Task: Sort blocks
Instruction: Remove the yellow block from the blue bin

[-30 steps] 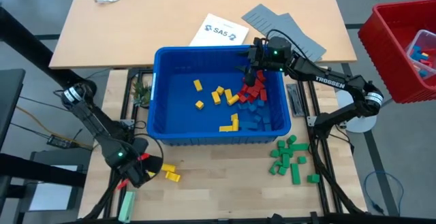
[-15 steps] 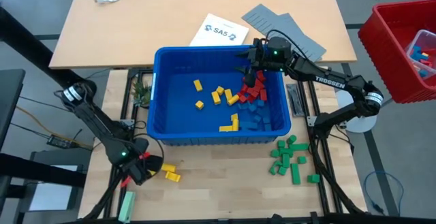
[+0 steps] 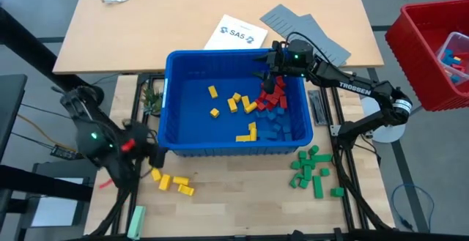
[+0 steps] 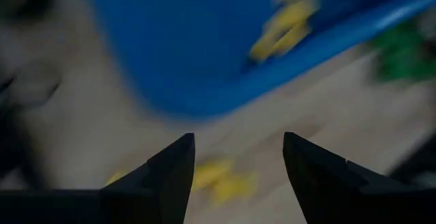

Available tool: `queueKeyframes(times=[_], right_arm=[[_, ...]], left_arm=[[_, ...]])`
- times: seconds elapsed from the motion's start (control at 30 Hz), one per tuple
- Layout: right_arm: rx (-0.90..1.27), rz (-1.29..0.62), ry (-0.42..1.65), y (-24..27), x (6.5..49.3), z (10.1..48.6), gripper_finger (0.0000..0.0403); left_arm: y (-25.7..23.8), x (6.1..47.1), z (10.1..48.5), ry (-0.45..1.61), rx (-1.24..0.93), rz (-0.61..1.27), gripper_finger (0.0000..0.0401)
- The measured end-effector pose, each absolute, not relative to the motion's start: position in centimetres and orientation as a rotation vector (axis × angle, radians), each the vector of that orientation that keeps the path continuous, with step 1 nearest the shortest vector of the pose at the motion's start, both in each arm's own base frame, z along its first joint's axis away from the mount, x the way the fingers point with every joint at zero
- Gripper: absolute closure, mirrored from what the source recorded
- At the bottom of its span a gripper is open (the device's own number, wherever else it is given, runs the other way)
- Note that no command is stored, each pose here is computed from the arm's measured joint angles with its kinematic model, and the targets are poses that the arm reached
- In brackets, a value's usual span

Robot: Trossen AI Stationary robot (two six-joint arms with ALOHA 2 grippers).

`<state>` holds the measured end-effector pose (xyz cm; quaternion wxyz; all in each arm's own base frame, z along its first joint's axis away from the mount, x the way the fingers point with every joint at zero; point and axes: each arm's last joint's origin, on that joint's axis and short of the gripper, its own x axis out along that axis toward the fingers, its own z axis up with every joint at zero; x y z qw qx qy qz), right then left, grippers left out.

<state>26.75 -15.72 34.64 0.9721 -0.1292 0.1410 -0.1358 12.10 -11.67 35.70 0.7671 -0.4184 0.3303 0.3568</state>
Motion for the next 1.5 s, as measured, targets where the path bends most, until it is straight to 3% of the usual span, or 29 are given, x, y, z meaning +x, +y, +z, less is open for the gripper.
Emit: queueKeyframes(times=[0.13,0.2,0.43,0.77,0.93,1.13,1.33,1.5], right_arm=[[-0.260,-0.275,0.285,-15.7,26.8,34.6,0.0165],[-0.260,-0.274,0.284,-15.7,26.8,34.6,0.0165],[-0.264,-0.265,0.282,-15.6,26.9,34.6,0.0165],[-0.261,-0.266,0.281,-15.7,26.9,34.6,0.0165],[-0.239,-0.263,0.277,-15.6,27.1,34.5,0.0165],[-0.198,-0.337,0.283,-15.8,26.9,34.6,0.0165],[-0.232,-0.503,0.305,-16.1,25.8,35.3,0.0165],[-0.211,-0.550,0.349,-16.5,24.9,35.2,0.0165]], left_arm=[[-9.8,12.8,40.2,0.374,-0.800,0.706,0.0172],[-8.5,13.3,41.5,0.301,-0.741,0.748,0.0172],[-3.1,16.2,42.9,0.258,-0.572,0.991,0.0172],[3.3,23.6,43.1,0.330,-0.384,0.957,0.0172],[7.0,27.6,40.7,0.437,-0.364,0.926,0.0172],[10.0,33.0,34.9,0.627,-0.372,0.907,0.0172],[12.0,37.6,29.4,0.675,-0.492,0.819,0.0172],[13.0,39.1,25.7,0.724,-0.658,0.846,0.0172]])
